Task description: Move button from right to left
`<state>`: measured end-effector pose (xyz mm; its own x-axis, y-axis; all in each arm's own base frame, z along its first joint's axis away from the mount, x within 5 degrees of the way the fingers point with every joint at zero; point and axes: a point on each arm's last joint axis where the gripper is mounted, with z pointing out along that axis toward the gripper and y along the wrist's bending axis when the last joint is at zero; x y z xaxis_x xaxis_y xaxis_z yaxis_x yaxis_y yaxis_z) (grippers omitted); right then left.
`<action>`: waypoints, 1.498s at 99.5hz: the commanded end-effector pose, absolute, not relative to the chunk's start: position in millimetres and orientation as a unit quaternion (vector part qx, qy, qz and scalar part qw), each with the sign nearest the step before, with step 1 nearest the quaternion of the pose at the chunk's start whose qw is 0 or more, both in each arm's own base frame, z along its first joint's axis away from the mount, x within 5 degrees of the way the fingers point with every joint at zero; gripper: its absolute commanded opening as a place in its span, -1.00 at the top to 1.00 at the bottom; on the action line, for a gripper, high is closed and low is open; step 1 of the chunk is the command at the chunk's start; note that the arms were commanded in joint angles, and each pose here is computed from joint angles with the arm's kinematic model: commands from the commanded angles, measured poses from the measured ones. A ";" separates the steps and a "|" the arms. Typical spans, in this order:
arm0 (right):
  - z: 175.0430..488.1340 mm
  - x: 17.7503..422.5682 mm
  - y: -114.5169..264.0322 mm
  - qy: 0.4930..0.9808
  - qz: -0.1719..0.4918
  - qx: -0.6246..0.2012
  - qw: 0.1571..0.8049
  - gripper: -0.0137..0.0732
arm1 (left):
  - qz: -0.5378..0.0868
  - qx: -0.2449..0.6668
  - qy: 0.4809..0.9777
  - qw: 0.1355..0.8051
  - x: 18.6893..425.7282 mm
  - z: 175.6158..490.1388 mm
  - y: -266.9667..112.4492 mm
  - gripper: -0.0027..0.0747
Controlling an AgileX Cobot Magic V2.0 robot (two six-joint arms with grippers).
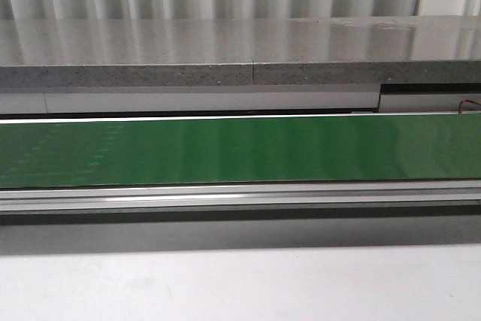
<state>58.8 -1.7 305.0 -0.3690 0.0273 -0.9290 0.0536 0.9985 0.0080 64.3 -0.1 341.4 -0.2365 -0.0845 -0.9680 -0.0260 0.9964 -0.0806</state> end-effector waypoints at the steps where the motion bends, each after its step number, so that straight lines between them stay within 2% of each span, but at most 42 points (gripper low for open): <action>1: 317.2 60.8 -2.7 0.804 -0.020 0.023 0.594 0.84 | -0.032 -0.036 0.762 0.646 64.0 352.7 -0.7 0.98; 67: 317.2 60.8 -2.7 0.804 -0.020 0.023 0.594 0.84 | -0.032 -0.036 0.762 0.645 64.0 352.5 -0.7 0.98; 87: 317.2 60.8 -2.7 0.804 -0.020 0.023 0.594 0.84 | -0.023 -0.007 0.750 0.661 64.3 349.1 -1.4 0.98; 115: 317.2 60.8 -2.7 0.804 -0.020 0.023 0.594 0.84 | -0.017 0.044 0.702 0.711 57.6 304.6 -4.1 0.98; 149: 317.2 60.8 -2.7 0.804 -0.020 0.023 0.594 0.84 | -0.026 0.036 0.699 0.713 42.6 240.7 -2.8 0.98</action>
